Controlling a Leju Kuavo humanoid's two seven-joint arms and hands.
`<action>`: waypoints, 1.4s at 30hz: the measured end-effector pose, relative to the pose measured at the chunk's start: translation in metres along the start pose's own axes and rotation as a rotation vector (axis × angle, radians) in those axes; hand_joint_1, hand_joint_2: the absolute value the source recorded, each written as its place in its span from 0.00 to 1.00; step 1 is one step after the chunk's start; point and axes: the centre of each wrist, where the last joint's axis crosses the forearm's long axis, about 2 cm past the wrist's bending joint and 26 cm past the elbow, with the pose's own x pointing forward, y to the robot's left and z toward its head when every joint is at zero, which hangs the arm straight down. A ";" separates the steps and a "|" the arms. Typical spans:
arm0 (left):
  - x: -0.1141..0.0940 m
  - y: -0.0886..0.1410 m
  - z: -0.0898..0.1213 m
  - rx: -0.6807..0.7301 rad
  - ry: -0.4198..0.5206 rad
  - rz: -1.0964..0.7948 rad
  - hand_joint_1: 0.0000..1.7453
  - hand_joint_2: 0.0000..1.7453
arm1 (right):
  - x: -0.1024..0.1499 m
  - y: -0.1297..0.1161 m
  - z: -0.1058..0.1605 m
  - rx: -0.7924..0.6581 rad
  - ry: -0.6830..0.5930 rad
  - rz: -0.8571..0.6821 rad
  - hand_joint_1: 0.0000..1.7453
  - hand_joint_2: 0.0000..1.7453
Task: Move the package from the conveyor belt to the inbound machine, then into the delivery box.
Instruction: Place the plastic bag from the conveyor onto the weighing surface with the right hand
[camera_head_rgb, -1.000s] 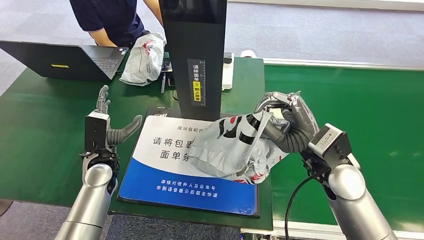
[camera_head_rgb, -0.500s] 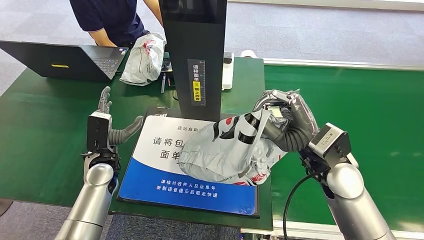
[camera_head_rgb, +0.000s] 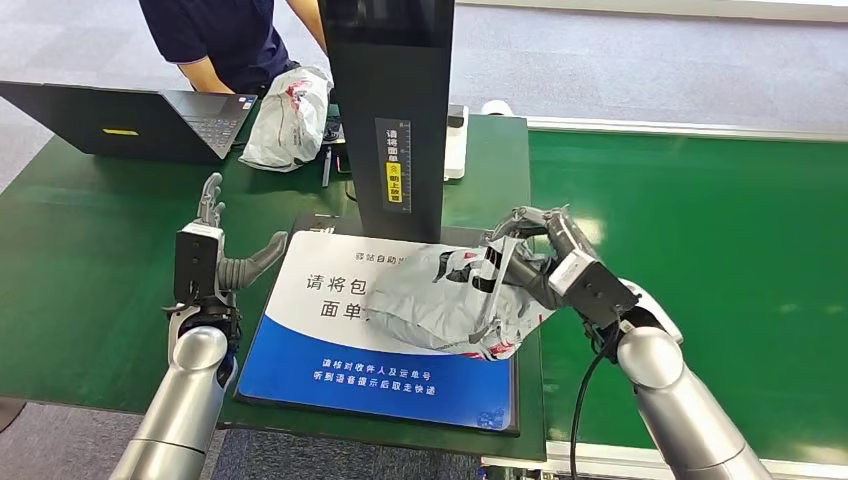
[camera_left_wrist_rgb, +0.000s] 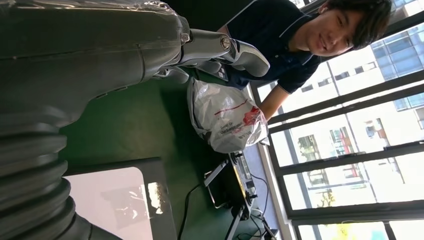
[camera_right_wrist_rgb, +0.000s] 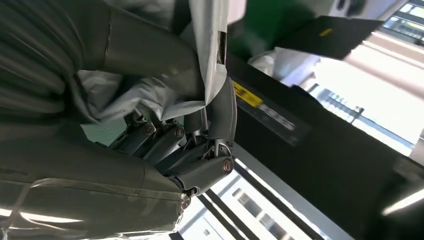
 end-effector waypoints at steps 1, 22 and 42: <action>0.000 0.000 0.001 0.000 0.002 0.001 0.00 1.00 | -0.007 0.006 0.001 0.016 0.016 -0.003 1.00 1.00; 0.002 -0.006 0.004 -0.026 0.016 0.016 0.00 1.00 | -0.037 0.072 -0.045 0.255 0.180 -0.011 1.00 1.00; 0.001 0.003 0.018 -0.014 0.028 0.017 0.00 1.00 | -0.035 0.094 -0.050 0.418 0.216 0.045 0.00 1.00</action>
